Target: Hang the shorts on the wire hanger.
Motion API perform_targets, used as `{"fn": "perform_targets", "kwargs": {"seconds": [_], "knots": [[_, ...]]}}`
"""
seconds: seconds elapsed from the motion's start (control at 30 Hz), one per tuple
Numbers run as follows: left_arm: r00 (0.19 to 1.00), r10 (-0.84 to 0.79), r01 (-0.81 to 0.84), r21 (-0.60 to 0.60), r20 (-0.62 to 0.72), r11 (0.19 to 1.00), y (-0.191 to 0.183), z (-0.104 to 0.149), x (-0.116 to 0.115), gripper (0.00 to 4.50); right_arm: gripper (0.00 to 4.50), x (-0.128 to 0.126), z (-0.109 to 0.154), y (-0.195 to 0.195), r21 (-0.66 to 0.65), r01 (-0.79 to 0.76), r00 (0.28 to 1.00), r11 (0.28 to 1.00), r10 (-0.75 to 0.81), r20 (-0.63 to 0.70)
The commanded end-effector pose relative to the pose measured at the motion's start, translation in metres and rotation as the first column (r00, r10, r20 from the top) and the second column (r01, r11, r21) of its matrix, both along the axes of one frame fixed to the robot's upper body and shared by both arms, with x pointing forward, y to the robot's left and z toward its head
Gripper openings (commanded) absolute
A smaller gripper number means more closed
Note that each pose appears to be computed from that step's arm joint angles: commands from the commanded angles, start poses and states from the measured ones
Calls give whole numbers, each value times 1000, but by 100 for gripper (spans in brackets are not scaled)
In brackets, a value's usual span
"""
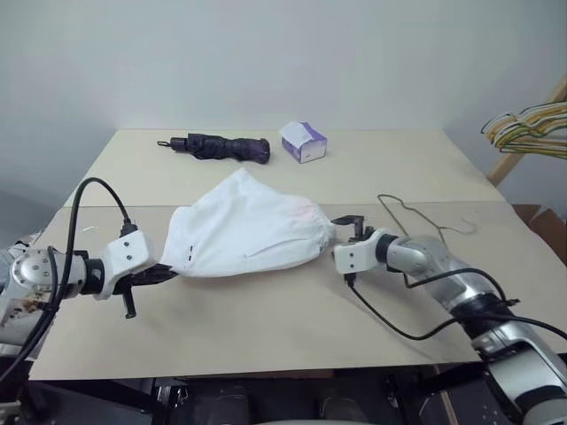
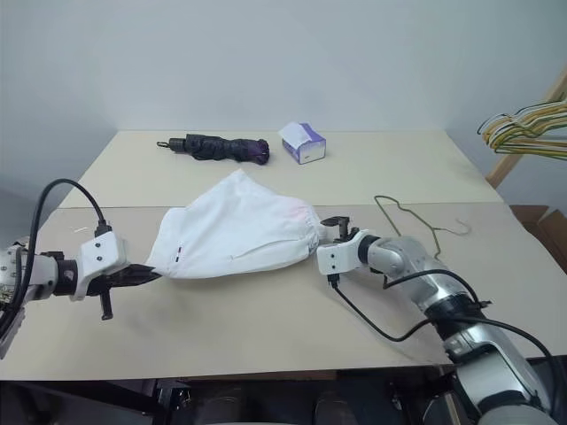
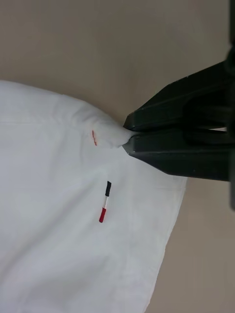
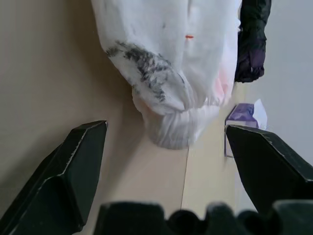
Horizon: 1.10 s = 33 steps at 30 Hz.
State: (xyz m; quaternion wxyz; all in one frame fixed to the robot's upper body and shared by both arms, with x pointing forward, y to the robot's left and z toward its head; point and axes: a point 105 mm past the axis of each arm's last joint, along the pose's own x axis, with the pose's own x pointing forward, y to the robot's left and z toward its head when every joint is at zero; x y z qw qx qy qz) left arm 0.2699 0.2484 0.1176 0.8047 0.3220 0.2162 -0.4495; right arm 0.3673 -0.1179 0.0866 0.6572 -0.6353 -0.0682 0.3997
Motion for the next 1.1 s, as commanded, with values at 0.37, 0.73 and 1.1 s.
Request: {"fn": "perform_targets", "kwargs": {"seconds": [0.37,0.73,1.1], "knots": [[999,-2,2,30,32,1000,0,7,2,0,63,17,17,10,12,-43,994,999,41,104],[985,-8,8,-1,172,1000,-16,32,38,0,3,37,63,-5,7,27,978,1000,-28,209],[931,-244,271,67,-272,960,1,-1,-75,0,3,-95,29,-28,-134,-170,978,976,150,-147]]}}
